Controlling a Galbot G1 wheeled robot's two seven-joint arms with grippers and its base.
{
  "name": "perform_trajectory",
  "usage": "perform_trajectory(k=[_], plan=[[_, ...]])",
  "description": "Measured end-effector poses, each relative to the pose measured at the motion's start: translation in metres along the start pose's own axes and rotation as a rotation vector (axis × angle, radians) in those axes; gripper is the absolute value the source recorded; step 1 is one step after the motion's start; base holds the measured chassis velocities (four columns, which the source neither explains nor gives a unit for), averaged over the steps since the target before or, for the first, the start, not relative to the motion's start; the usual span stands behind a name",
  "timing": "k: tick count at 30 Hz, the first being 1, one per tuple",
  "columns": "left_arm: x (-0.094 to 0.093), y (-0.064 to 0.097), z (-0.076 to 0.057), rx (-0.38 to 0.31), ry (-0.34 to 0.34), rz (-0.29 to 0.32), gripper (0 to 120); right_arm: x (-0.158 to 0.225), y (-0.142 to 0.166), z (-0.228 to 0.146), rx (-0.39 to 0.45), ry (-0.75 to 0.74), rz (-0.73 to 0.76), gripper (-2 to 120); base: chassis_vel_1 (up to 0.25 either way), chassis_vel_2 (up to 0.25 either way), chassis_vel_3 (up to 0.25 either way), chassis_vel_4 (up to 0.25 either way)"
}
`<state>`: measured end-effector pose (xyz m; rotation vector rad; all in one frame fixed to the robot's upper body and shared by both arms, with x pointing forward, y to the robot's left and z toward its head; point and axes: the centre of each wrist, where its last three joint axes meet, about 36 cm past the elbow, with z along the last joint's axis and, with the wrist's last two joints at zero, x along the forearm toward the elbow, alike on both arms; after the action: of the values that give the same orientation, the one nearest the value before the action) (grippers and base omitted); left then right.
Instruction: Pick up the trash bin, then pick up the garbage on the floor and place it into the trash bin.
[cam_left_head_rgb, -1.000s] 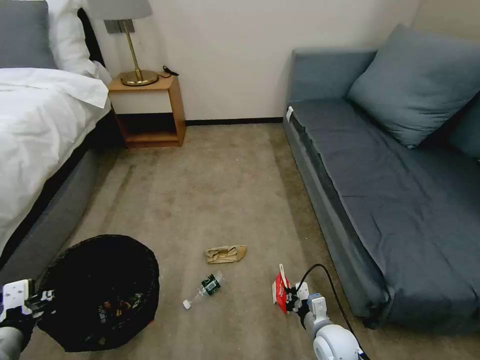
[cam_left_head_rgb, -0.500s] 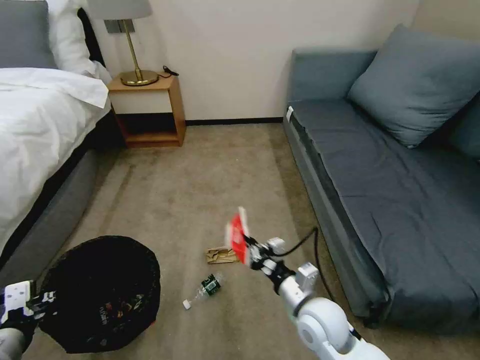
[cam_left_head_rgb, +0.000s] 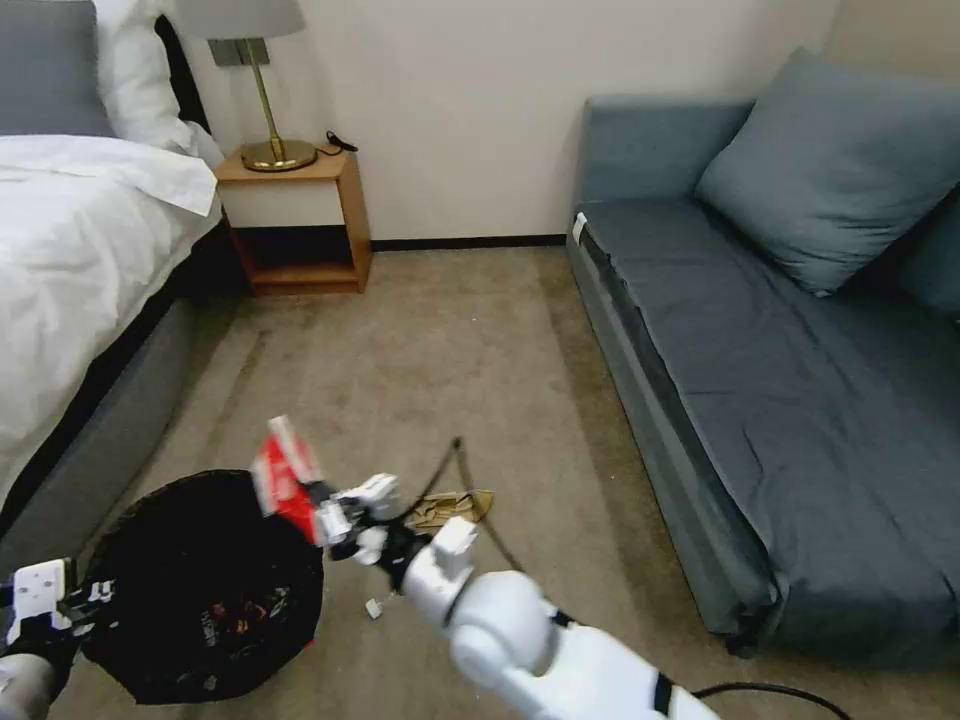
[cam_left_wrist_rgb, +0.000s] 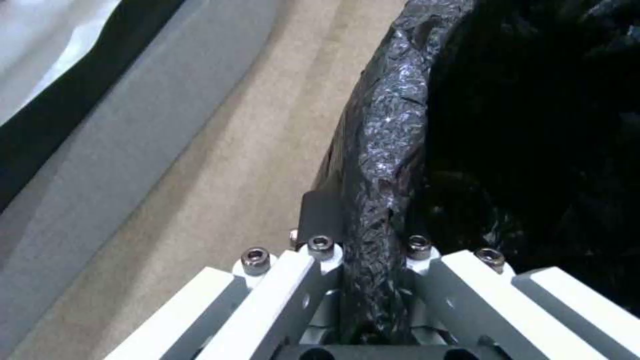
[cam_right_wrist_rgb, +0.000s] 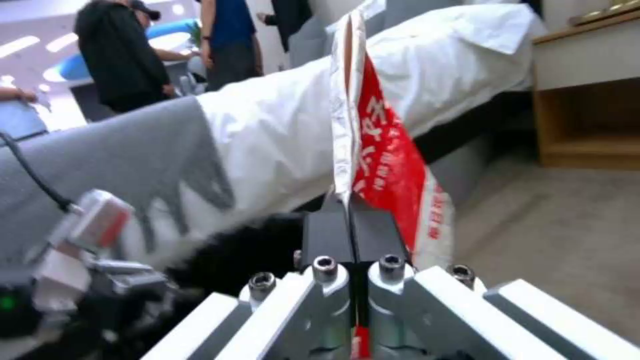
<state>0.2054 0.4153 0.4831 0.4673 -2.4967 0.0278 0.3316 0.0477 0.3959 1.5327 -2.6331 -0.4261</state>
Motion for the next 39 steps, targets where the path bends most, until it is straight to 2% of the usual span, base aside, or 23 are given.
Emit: perform_trajectory(k=[5, 13, 14, 17, 24, 25, 28, 29, 31, 33, 34, 36, 37, 38, 39], plan=[[0.001, 0.000, 0.000, 0.001, -0.001, 0.001, 4, -0.011, 0.019, 0.006, -0.004, 0.003, -0.025, 0, 0.000, 0.000, 0.000, 0.000], [0.001, -0.004, -0.001, 0.005, -0.006, 0.013, 4, -0.012, 0.026, 0.015, 0.005, 0.013, -0.015, 0, 0.000, 0.000, 0.000, 0.000], [0.001, -0.006, 0.000, 0.008, -0.005, 0.016, 4, -0.012, 0.027, 0.016, 0.007, 0.017, -0.016, 7, 0.000, 0.000, 0.000, 0.000], [0.000, -0.006, 0.000, 0.009, -0.005, 0.017, 4, -0.011, 0.027, 0.018, 0.007, 0.023, -0.014, 14, 0.000, 0.000, 0.000, 0.000], [0.000, -0.006, 0.000, 0.011, -0.007, 0.016, 4, -0.009, 0.026, 0.021, 0.006, 0.038, -0.011, 44, 0.000, 0.000, 0.000, 0.000], [0.000, -0.006, 0.000, 0.011, -0.007, 0.016, 4, -0.009, 0.026, 0.021, 0.006, 0.038, -0.011, 44, 0.000, 0.000, 0.000, 0.000], [-0.001, -0.006, 0.000, 0.014, -0.008, 0.016, 4, -0.006, 0.022, 0.021, 0.023, 0.035, 0.003, 59, 0.000, 0.000, 0.000, 0.000], [-0.001, -0.006, 0.000, 0.014, -0.008, 0.016, 4, -0.006, 0.022, 0.021, 0.023, 0.035, 0.003, 59, 0.000, 0.000, 0.000, 0.000], [-0.002, -0.005, -0.001, 0.014, -0.010, 0.014, 4, -0.001, 0.016, 0.020, 0.056, 0.032, 0.034, 65, 0.000, 0.000, 0.000, 0.000], [-0.003, -0.005, -0.001, 0.015, -0.011, 0.010, 4, 0.011, 0.000, 0.019, 0.128, 0.028, 0.101, 76, 0.000, 0.000, 0.000, 0.000], [-0.003, -0.005, -0.001, 0.015, -0.011, 0.010, 4, 0.011, 0.000, 0.019, 0.128, 0.028, 0.101, 76, 0.000, 0.000, 0.000, 0.000], [-0.004, -0.004, -0.002, 0.016, -0.012, 0.007, 4, 0.030, -0.017, 0.023, 0.209, 0.030, 0.175, 84, 0.000, 0.000, 0.000, 0.000], [-0.004, -0.004, -0.002, 0.016, -0.012, 0.007, 4, 0.030, -0.017, 0.023, 0.209, 0.030, 0.175, 84, 0.000, 0.000, 0.000, 0.000], [-0.004, -0.004, -0.001, 0.019, -0.009, 0.004, 4, 0.049, -0.027, 0.030, 0.253, 0.038, 0.222, 90, 0.000, 0.000, 0.000, 0.000], [-0.007, -0.002, 0.001, 0.024, -0.002, 0.000, 4, 0.087, -0.042, 0.042, 0.276, 0.047, 0.304, 99, 0.000, 0.000, 0.000, 0.000]])
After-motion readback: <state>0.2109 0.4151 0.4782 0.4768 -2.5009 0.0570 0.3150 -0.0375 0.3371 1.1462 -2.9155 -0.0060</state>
